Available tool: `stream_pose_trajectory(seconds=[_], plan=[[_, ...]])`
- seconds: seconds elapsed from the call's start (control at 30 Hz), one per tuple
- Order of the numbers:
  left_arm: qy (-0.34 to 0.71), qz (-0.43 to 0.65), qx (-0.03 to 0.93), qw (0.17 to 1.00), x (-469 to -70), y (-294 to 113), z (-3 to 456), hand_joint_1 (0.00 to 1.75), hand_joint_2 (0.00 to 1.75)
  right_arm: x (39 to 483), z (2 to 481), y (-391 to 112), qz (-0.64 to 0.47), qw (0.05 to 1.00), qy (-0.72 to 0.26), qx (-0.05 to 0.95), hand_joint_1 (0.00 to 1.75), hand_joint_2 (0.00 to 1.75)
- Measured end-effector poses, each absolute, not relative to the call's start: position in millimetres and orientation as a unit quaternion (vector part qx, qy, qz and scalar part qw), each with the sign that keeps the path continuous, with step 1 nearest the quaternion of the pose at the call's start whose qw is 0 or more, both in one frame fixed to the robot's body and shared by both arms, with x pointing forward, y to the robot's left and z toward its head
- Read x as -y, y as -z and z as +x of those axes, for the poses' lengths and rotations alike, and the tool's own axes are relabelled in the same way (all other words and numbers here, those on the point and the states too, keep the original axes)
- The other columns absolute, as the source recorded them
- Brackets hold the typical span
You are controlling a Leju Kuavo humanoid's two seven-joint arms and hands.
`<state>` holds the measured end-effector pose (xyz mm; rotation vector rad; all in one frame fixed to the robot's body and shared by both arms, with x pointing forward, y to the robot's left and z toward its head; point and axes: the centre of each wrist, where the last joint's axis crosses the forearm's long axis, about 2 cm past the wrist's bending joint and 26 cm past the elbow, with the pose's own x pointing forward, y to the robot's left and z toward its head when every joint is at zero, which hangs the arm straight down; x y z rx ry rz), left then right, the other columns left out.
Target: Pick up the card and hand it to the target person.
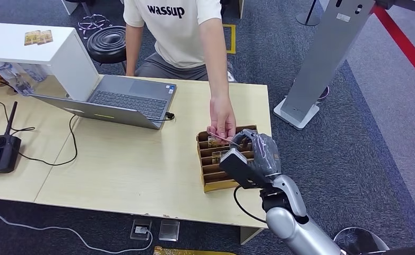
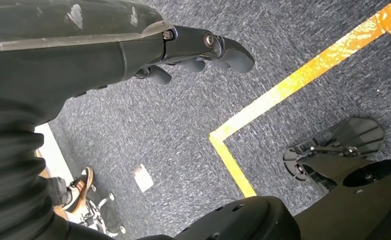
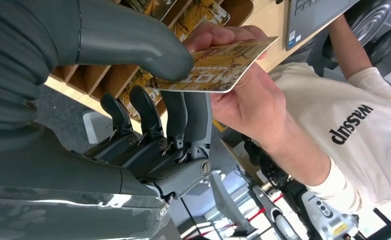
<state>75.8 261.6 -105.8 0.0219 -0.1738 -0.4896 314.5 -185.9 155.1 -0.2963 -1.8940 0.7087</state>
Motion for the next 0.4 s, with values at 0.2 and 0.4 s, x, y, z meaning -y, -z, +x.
stream_pose_trajectory(seconds=[0.2,0.4], plan=[[0.233,0.006,0.088,0.968,-262.5,105.8,76.1,0.00,1.75,184.8,316.1,-158.5,-0.097,0.527,-0.280,0.796,0.00,1.75],[0.226,0.010,0.089,0.970,-263.2,106.2,73.7,0.00,0.00,193.3,306.5,-149.0,0.035,0.584,-0.196,0.787,0.00,1.75]])
